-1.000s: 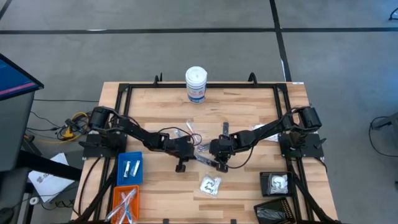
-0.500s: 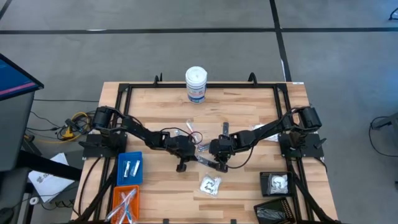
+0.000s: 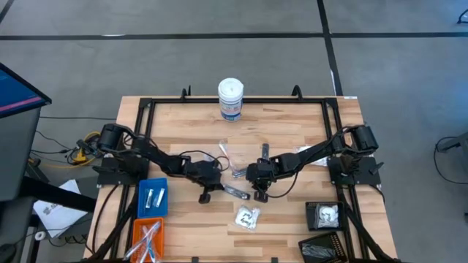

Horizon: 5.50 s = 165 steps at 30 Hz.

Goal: Pick & Place Travel size toiletries
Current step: Put the black comb into the bottom black bin

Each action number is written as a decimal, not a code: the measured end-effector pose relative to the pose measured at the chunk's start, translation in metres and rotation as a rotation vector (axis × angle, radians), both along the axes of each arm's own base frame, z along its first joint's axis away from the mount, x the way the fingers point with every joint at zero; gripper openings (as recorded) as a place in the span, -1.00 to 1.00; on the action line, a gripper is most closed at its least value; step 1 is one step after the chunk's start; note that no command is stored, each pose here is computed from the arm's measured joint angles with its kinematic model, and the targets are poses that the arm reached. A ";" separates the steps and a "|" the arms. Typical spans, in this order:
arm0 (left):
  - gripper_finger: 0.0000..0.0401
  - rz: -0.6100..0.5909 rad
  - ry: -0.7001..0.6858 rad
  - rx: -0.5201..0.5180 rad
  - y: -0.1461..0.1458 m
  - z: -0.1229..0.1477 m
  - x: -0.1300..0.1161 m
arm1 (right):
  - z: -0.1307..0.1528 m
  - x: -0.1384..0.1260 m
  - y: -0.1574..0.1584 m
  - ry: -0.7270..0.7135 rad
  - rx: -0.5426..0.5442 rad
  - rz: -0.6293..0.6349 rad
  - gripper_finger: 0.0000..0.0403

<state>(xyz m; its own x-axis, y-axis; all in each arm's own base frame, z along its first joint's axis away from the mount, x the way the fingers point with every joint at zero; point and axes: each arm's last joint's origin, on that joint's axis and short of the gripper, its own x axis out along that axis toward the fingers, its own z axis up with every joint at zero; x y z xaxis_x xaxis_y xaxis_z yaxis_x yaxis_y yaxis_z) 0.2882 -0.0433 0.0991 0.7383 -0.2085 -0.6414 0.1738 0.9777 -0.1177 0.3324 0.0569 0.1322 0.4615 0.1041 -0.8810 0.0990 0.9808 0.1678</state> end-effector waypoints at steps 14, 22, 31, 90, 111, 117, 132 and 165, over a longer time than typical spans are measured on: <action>-1.00 -0.076 -0.092 -0.070 -0.001 0.003 -0.004 | 0.000 0.001 0.000 -0.006 0.001 0.000 -0.62; -1.00 -0.058 -0.048 -0.072 0.004 -0.001 -0.006 | 0.000 0.001 0.000 -0.008 0.001 0.000 -0.62; -1.00 -0.068 -0.038 -0.078 0.003 -0.001 -0.007 | 0.000 0.001 0.000 -0.008 0.001 0.000 -0.62; -1.00 -0.038 0.021 -0.065 0.010 -0.015 -0.004 | -0.009 0.036 -0.004 -0.165 0.277 -0.029 0.78; -1.00 0.079 -0.024 0.029 0.014 -0.013 0.000 | -0.011 0.032 0.000 -0.125 0.268 -0.013 0.39; -1.00 0.077 -0.024 0.023 0.014 -0.012 0.002 | -0.009 0.034 0.000 -0.159 0.273 -0.007 0.39; -1.00 0.079 -0.045 0.018 0.014 -0.016 0.023 | -0.008 0.035 0.000 -0.172 0.271 -0.002 0.39; -1.00 0.036 -0.219 0.124 -0.015 0.017 0.017 | 0.005 0.011 -0.005 0.002 0.177 0.016 -0.97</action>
